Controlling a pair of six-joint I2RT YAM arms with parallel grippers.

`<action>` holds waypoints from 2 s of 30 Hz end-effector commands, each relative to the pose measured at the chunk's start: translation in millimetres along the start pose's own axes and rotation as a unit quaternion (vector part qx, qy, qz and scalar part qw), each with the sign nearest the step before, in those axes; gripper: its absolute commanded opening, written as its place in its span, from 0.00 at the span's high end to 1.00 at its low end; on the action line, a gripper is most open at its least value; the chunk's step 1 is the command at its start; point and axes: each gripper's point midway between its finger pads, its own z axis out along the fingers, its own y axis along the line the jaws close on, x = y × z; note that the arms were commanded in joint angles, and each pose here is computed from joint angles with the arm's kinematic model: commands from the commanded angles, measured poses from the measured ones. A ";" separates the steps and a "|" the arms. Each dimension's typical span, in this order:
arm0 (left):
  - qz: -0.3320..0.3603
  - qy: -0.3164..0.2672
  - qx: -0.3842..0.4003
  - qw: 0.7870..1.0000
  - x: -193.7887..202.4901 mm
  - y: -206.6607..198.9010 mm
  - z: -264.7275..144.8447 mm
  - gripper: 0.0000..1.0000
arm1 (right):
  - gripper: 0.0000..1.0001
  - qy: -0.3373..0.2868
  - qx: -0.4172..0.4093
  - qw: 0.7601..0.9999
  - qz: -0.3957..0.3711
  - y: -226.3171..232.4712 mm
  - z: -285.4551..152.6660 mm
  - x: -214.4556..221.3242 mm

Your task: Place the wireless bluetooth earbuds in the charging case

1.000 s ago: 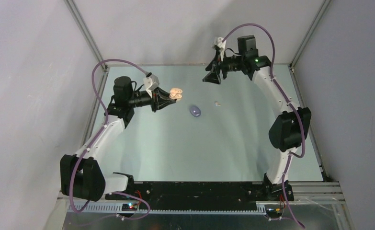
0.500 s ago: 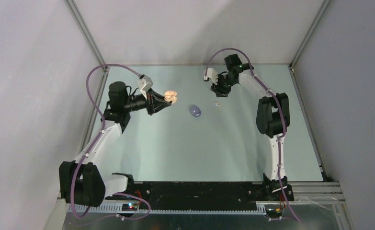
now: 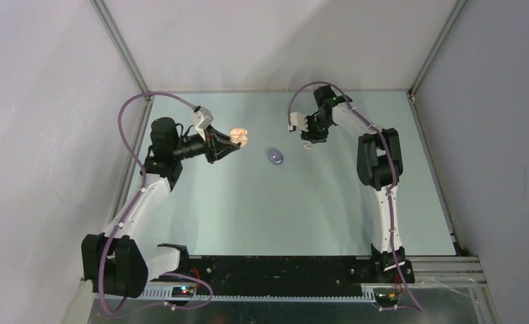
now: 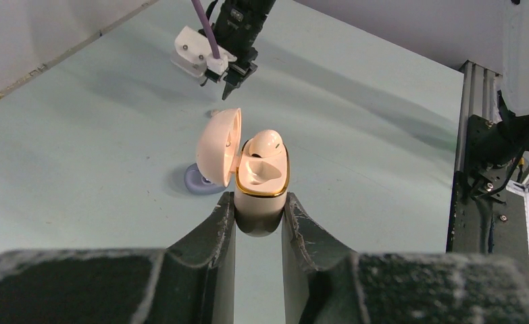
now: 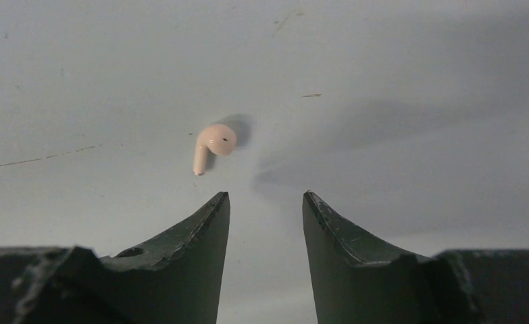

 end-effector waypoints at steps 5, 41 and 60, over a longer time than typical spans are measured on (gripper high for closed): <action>0.016 -0.002 -0.009 1.000 -6.7 -2.5 -6.8 1.00 | 0.53 0.004 -0.044 0.999 -0.001 21.5 10.1 4.3; 0.011 0.023 -0.004 1.000 0.5 -4.0 -8.6 1.00 | 0.54 0.007 -0.024 0.999 0.025 1.8 30.4 -1.6; 0.014 0.020 -0.009 1.000 3.2 -3.9 -10.0 1.00 | 0.59 0.004 -0.106 0.994 -0.004 44.5 27.2 -12.9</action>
